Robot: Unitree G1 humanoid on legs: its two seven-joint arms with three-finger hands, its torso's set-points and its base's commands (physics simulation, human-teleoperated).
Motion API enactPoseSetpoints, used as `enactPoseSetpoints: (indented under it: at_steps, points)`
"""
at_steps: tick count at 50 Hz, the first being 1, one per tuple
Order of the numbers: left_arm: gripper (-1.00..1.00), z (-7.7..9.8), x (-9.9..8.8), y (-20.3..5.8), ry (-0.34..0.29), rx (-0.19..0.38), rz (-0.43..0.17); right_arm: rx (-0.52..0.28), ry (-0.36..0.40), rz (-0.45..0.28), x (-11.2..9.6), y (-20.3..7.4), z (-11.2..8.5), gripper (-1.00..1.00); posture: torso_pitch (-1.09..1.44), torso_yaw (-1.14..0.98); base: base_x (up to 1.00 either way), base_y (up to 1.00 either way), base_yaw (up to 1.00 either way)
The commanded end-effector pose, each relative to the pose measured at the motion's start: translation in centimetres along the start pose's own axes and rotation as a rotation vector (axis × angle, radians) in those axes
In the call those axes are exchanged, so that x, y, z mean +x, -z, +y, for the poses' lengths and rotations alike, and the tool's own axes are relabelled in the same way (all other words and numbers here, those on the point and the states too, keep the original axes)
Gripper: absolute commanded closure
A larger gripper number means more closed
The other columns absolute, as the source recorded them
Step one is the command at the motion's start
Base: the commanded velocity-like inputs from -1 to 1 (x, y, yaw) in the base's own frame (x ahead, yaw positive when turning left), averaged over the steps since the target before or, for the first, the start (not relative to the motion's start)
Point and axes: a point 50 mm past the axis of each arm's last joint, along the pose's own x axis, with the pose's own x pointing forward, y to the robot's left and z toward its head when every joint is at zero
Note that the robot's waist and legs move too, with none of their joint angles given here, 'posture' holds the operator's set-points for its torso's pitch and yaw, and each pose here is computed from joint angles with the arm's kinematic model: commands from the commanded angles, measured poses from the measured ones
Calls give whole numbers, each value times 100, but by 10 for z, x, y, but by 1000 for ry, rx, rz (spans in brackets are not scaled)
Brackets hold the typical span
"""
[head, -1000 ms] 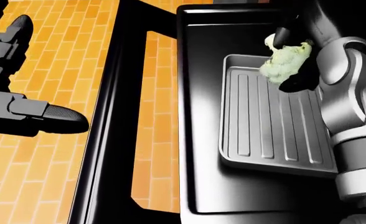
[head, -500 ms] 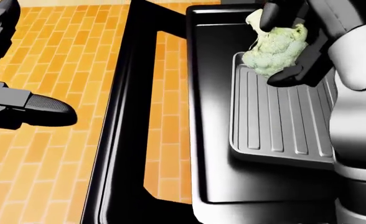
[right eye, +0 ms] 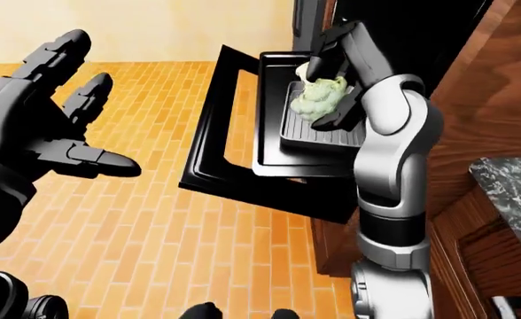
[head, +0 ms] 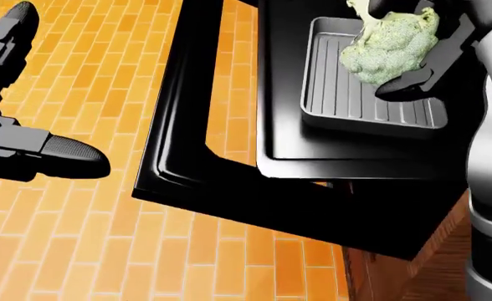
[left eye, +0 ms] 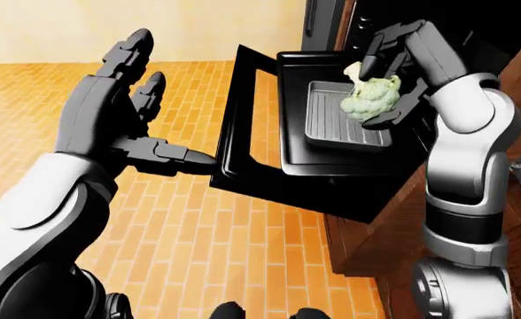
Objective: Pick the broccoli from the oven and place it on the plate on the counter.
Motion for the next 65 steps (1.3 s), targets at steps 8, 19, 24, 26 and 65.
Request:
enactPoseSetpoints:
  at_steps: [8, 19, 24, 26, 65]
  points:
    - [-100, 3, -2, -12, -31, 11, -91, 22, 94, -94, -7, -24, -24, 100, 140, 0, 0, -46, -25]
    - [-100, 0, -2, -12, -25, 15, -89, 28, 89, -94, -8, -20, -24, 100, 140, 0, 0, 0, -100]
    - [-100, -1, -1, -11, -22, 15, -89, 30, 95, -91, -8, -19, -28, 100, 140, 0, 0, 0, -100]
    - [-100, -1, -1, -11, -21, 16, -89, 31, 96, -90, -8, -19, -29, 100, 140, 0, 0, 0, -100]
    - [-100, 1, -3, -14, -26, 13, -94, 25, 99, -141, -8, -28, -32, 100, 140, 0, 1, 0, -48]
